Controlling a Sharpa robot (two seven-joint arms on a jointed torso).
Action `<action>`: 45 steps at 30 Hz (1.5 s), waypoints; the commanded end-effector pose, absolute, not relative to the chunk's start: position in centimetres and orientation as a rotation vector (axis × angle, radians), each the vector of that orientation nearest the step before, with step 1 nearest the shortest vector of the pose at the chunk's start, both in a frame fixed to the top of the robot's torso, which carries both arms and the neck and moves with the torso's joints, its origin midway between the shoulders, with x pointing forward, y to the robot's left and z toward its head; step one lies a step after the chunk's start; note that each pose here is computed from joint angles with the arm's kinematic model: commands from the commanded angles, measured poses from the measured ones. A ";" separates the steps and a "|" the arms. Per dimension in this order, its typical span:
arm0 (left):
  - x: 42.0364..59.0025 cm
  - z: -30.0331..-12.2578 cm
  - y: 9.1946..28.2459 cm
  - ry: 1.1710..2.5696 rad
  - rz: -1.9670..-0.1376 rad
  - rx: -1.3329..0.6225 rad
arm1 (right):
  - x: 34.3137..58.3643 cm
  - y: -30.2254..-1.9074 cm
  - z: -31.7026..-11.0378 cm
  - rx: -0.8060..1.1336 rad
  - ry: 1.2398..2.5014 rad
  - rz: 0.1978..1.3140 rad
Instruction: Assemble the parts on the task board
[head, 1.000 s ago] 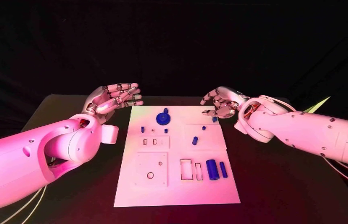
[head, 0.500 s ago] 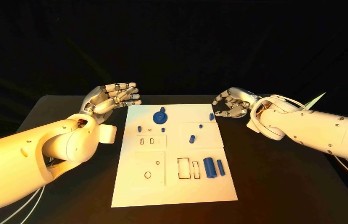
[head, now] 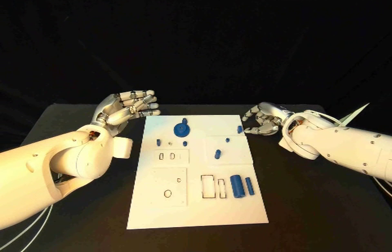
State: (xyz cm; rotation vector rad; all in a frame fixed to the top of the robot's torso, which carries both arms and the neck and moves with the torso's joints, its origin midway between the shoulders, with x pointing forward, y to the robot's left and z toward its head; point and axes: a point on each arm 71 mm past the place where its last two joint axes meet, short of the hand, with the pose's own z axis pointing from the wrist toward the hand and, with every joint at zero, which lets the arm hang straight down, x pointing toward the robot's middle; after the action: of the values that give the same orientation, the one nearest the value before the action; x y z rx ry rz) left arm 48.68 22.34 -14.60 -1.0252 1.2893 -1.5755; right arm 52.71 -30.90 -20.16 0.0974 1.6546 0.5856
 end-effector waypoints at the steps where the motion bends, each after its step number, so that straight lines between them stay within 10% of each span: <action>1: 48.7 -14.5 22.2 1.290 -1.584 -1.021 | 52.8 -30.7 -20.5 0.099 1.662 0.587; 45: 48.8 -14.6 22.2 1.293 -1.578 -1.023 | 53.2 -29.0 -21.8 0.107 1.698 0.599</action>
State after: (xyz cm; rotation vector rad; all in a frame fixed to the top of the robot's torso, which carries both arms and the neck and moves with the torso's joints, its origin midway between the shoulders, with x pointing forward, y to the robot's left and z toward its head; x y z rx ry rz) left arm 48.77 22.33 -14.68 -1.0268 1.2919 -1.5723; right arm 53.22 -29.00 -21.69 0.1078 1.6947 0.5989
